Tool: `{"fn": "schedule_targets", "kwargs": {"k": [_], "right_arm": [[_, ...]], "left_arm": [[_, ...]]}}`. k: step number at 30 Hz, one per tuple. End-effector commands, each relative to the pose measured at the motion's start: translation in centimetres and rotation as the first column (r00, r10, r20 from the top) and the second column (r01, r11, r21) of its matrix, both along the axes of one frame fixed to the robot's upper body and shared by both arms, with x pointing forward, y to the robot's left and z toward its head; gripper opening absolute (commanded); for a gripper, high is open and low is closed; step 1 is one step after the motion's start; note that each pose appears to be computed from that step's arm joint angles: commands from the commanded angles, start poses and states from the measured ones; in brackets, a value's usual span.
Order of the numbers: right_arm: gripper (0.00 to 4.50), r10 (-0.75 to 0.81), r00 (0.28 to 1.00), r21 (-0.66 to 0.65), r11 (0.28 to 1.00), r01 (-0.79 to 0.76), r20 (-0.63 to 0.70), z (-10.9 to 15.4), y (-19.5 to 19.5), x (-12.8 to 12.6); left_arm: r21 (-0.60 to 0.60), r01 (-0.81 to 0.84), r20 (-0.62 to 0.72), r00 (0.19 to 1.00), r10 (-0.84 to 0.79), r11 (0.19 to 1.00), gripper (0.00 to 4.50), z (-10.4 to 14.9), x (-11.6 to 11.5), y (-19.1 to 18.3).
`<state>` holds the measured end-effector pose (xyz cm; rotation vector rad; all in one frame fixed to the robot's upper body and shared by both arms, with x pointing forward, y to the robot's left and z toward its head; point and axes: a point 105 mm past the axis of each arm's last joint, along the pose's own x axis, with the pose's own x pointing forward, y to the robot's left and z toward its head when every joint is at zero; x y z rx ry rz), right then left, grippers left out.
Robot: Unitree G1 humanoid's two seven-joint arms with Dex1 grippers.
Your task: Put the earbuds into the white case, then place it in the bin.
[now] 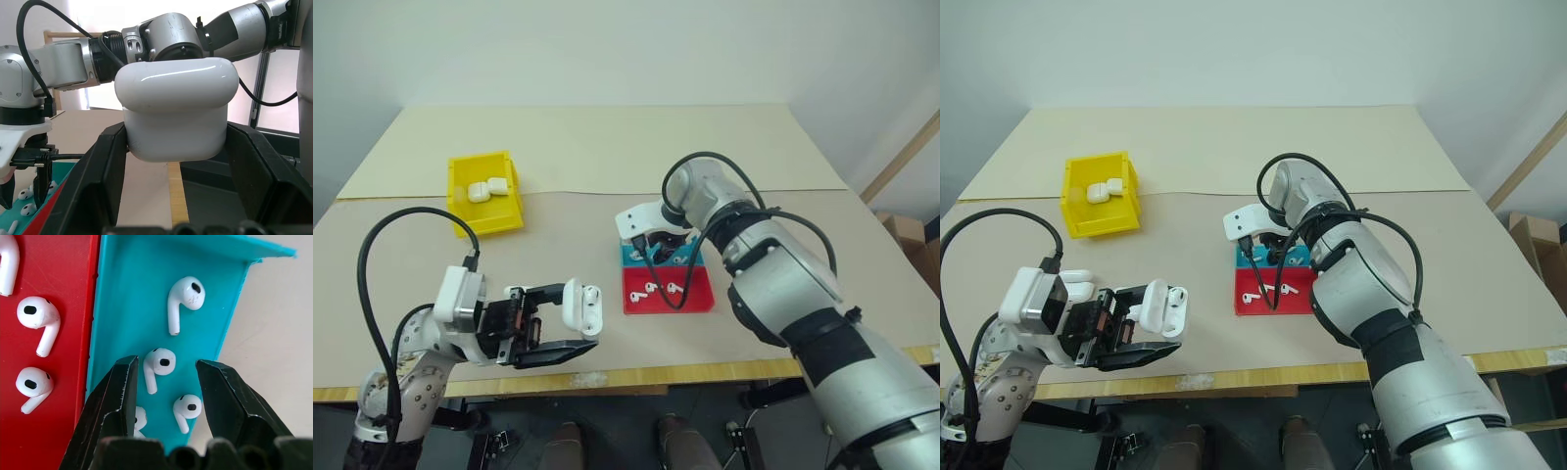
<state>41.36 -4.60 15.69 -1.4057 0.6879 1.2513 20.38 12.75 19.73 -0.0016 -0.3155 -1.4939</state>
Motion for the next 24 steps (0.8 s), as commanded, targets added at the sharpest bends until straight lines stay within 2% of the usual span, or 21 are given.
{"fn": "schedule_targets", "kwargs": {"k": [1, 14, 17, 19, 24], "right_arm": [[2.30, -0.005, 1.000, -0.010, 1.000, 0.005, 0.014, 0.3, -0.2, 0.2], [2.30, -0.010, 1.000, -0.005, 1.000, 0.011, 0.018, 0.1, -0.2, 0.2], [1.76, 0.000, 1.000, -0.011, 1.000, 0.000, 0.018, 0.1, -0.2, 0.2], [1.14, 0.002, 1.000, -0.009, 1.000, -0.002, 0.016, 0.1, -0.3, 0.2], [1.14, 0.001, 1.000, -0.011, 1.000, -0.001, 0.023, 0.1, -0.2, 0.2]], "left_arm": [[-0.010, 0.015, 0.036, 0.999, -0.015, 1.000, 2.77, 0.5, -0.4, -0.2], [-0.008, 0.012, 0.040, 0.999, -0.012, 1.000, 2.77, 1.1, -0.2, 1.2], [-0.008, 0.015, 0.042, 0.999, -0.014, 1.000, 2.77, 1.6, -0.3, 1.5], [-0.010, 0.019, 0.040, 0.999, -0.019, 1.000, 2.77, 1.7, -0.4, 1.2], [-0.010, 0.032, 0.026, 0.999, -0.031, 0.999, 2.77, 1.3, -0.5, 0.0]]}}
